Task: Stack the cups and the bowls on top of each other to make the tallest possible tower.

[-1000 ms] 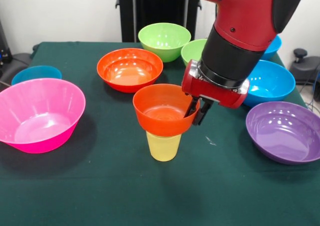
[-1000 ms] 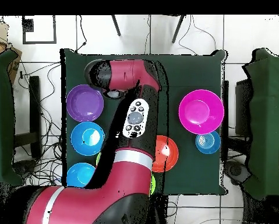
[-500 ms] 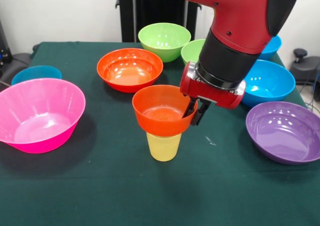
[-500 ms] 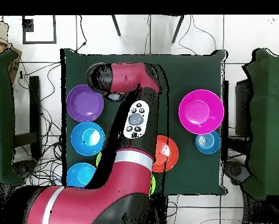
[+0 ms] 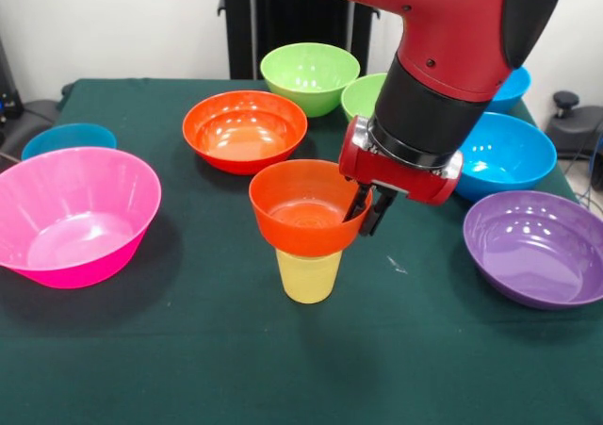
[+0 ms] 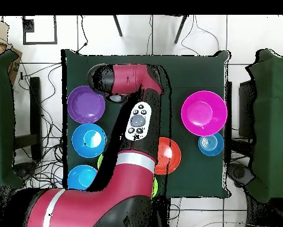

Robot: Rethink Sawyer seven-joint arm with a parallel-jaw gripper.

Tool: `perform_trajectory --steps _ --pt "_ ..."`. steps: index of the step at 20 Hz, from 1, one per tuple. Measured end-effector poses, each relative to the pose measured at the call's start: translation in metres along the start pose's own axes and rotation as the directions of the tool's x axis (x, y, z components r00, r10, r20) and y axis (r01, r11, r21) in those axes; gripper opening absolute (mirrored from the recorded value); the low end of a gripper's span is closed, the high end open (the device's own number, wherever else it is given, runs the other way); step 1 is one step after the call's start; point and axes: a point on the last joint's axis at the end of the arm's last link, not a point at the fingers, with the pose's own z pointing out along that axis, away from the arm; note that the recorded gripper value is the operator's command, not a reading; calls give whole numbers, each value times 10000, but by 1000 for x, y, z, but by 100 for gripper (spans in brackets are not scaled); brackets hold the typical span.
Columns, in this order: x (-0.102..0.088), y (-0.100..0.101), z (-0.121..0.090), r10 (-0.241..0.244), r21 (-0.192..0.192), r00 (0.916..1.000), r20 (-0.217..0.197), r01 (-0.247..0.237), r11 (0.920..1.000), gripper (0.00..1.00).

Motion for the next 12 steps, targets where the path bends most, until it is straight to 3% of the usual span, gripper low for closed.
perform_trajectory --steps 12 --pt "2 0 2 -2 11 10000 -61 2 10000 0"
